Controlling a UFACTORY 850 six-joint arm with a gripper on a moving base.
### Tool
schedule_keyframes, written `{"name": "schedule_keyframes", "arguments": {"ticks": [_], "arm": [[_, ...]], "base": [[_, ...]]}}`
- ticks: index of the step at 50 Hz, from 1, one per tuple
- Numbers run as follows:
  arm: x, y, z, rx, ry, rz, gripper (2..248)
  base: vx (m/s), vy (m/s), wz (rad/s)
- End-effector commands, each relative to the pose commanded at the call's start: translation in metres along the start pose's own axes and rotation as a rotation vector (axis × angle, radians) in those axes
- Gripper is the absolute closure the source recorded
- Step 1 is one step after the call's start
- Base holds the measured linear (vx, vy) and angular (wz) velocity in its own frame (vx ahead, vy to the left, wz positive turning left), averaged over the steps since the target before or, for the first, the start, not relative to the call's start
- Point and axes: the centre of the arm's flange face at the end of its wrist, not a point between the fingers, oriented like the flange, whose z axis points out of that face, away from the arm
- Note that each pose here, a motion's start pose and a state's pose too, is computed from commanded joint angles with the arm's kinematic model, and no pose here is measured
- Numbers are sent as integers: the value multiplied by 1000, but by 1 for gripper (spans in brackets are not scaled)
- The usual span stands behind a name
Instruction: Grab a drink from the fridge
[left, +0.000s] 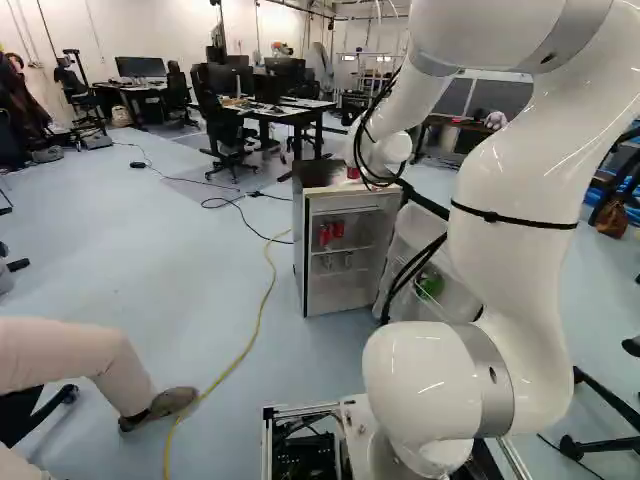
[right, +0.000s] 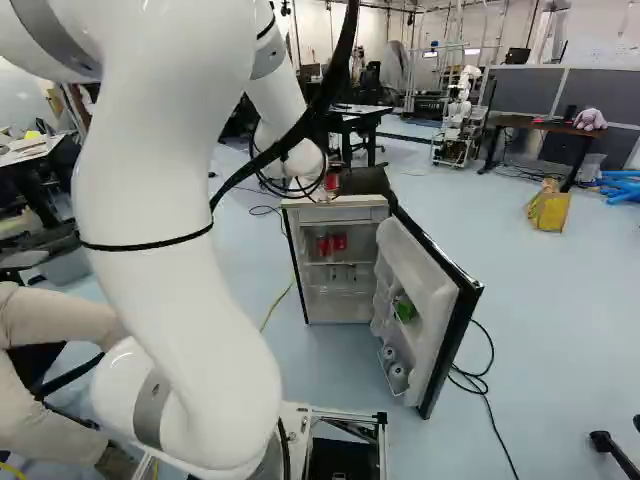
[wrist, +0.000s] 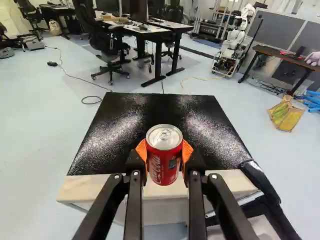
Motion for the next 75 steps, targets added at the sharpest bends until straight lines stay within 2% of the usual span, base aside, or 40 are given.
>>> {"name": "schedule_keyframes", "arguments": {"ticks": [52, 75], "arm": [[7, 0, 21, 2, 9, -2, 163], [-8, -1, 41, 8, -21, 0, 163]], "base": [[0, 0, 0], [0, 0, 0]]}}
